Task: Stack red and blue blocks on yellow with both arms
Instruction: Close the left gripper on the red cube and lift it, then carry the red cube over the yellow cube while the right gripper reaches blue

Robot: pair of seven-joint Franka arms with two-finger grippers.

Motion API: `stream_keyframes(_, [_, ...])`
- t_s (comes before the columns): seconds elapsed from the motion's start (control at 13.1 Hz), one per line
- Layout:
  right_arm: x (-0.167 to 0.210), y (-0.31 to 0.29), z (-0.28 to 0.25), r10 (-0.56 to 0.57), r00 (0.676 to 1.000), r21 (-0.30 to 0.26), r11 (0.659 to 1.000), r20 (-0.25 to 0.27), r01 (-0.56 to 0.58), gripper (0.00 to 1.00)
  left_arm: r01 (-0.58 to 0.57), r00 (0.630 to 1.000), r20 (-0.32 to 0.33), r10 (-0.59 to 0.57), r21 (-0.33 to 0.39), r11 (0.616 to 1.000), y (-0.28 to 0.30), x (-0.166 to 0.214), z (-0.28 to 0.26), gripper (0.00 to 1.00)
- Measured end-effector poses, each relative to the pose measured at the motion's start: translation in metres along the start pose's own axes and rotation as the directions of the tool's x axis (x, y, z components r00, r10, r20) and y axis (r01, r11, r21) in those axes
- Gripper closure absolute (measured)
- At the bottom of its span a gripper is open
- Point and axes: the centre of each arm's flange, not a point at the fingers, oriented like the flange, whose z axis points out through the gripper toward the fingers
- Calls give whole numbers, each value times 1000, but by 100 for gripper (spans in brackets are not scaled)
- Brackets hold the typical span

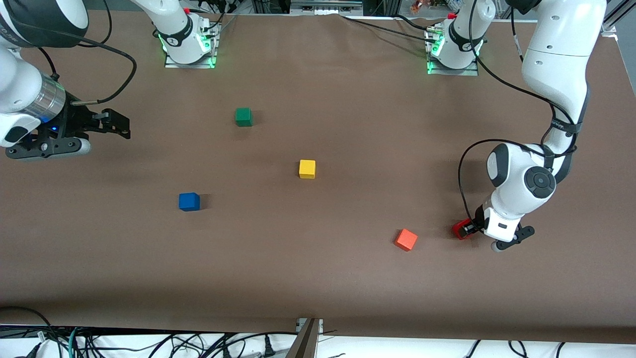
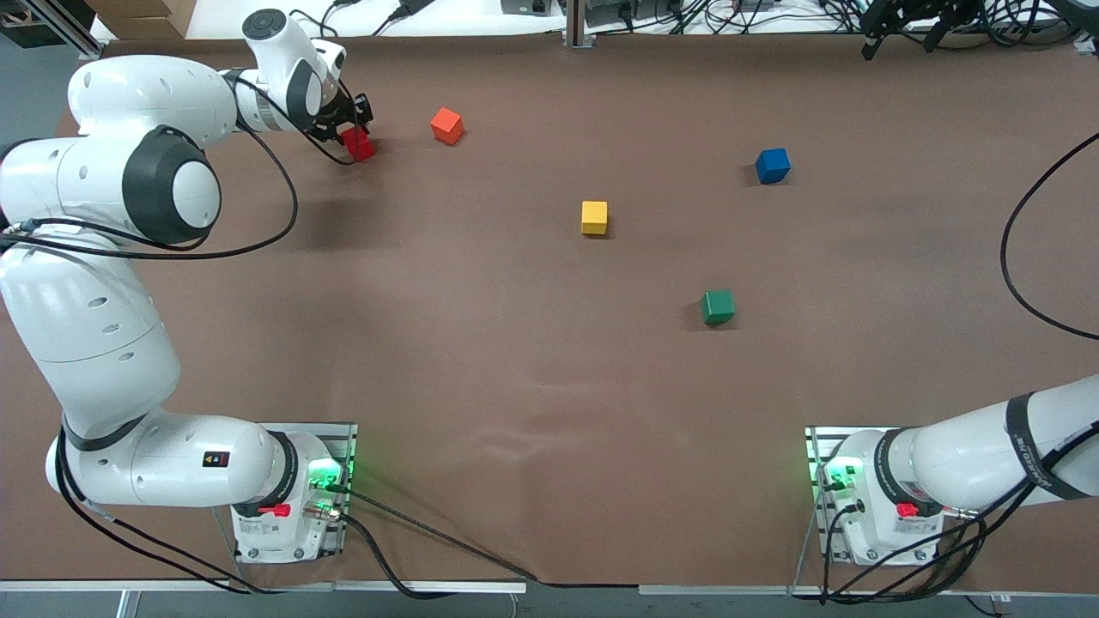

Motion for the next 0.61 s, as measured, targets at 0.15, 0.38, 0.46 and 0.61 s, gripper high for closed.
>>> stream_keyframes(0.15, [0, 0, 0, 0, 1000, 0, 1000, 0, 0, 0, 0, 1000, -1, 0, 0, 1000, 0, 1, 0, 44])
stream_keyframes(0.38, [1, 0, -1, 0, 1000, 0, 1000, -6, 0, 0, -14, 1000, -4, 14, -15, 1000, 15, 3, -12, 44])
stream_keyframes(0.46, [1, 0, -1, 0, 1000, 0, 1000, -9, 0, 0, -34, 999, 16, 35, -23, 999, 32, -1, -22, 44])
stream_keyframes(0.61, [1, 0, -1, 0, 1000, 0, 1000, -12, 0, 0, -69, 994, 78, 72, -43, 997, 83, -20, -51, 44])
